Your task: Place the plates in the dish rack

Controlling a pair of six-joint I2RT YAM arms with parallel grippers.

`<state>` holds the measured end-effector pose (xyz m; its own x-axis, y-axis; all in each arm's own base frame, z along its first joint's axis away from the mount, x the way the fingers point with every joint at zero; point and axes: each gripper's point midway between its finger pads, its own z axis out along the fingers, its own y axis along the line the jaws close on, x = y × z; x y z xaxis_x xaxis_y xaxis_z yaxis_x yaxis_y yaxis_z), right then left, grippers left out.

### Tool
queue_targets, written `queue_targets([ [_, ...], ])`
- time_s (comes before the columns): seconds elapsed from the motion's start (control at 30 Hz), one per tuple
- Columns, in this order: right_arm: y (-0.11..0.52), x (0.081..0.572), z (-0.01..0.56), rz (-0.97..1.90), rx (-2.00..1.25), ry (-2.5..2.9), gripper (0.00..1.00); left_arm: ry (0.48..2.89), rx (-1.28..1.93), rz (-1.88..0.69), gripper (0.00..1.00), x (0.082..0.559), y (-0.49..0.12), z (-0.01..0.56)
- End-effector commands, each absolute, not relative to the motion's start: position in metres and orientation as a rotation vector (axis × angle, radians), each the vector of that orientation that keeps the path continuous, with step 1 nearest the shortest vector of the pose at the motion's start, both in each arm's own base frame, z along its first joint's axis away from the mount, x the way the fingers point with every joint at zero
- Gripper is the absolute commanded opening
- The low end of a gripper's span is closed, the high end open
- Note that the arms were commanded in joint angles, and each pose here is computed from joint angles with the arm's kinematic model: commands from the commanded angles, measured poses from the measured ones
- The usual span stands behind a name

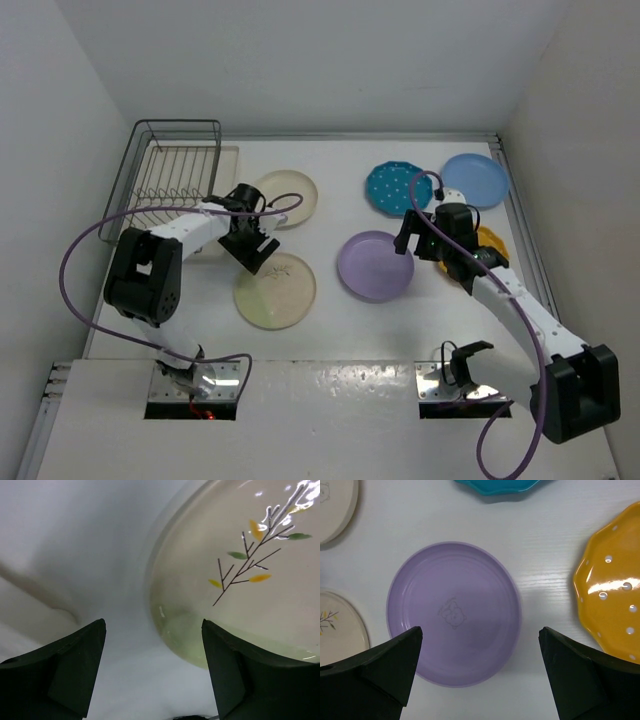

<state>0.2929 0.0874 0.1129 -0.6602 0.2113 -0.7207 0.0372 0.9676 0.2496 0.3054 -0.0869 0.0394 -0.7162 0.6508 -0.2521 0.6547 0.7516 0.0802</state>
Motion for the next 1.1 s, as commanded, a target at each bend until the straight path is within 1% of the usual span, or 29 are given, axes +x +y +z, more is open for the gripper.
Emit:
queue_targets([
  [0.0,0.095,0.299,0.127,0.322,0.167,2.248,1.00,2.678,1.034,-0.238,0.82,0.296,-0.104,0.024],
  [0.07,0.094,0.298,0.127,0.325,0.169,2.240,1.00,2.684,1.052,-0.206,0.82,0.295,-0.096,0.015],
  [0.17,0.091,0.295,0.130,0.320,0.167,2.217,1.00,2.728,1.039,-0.186,0.73,0.295,-0.084,-0.001],
  [0.2,0.090,0.294,0.130,0.316,0.176,2.213,1.00,2.760,1.029,-0.204,0.64,0.292,-0.081,-0.009],
  [0.3,0.086,0.291,0.132,0.303,0.179,2.198,1.00,2.787,1.038,-0.245,0.48,0.287,-0.084,-0.018],
  [0.33,0.085,0.291,0.133,0.292,0.180,2.193,1.00,2.795,1.040,-0.266,0.34,0.285,-0.086,-0.022],
  [0.4,0.082,0.290,0.138,0.285,0.180,2.178,1.00,2.799,1.043,-0.317,0.15,0.281,-0.091,-0.021],
  [0.43,0.080,0.291,0.139,0.278,0.178,2.171,1.00,2.807,1.028,-0.319,0.00,0.281,-0.091,-0.019],
  [0.47,0.079,0.289,0.139,0.268,0.187,2.167,1.00,2.825,1.016,-0.323,0.00,0.278,-0.091,-0.018],
  [0.5,0.078,0.289,0.141,0.262,0.175,2.159,1.00,2.793,1.011,-0.331,0.00,0.287,-0.095,-0.009],
  [0.57,0.076,0.290,0.145,0.250,0.174,2.143,1.00,2.802,0.981,-0.333,0.00,0.290,-0.097,0.003],
  [0.6,0.076,0.289,0.146,0.248,0.168,2.142,1.00,2.768,0.951,-0.289,0.00,0.306,-0.097,0.020],
  [0.67,0.075,0.290,0.147,0.245,0.170,2.138,1.00,2.791,0.894,-0.281,0.00,0.310,-0.098,0.044],
  [0.7,0.075,0.290,0.149,0.243,0.171,2.133,1.00,2.725,0.886,-0.302,0.00,0.328,-0.106,0.069],
  [0.73,0.074,0.291,0.149,0.242,0.170,2.133,1.00,2.678,0.879,-0.293,0.00,0.334,-0.108,0.089],
  [0.87,0.076,0.290,0.149,0.251,0.164,2.129,1.00,2.499,0.934,-0.278,0.00,0.337,-0.134,0.142],
  [1.07,0.077,0.291,0.149,0.258,0.169,2.129,1.00,2.407,0.971,-0.118,0.00,0.339,-0.140,0.173],
])
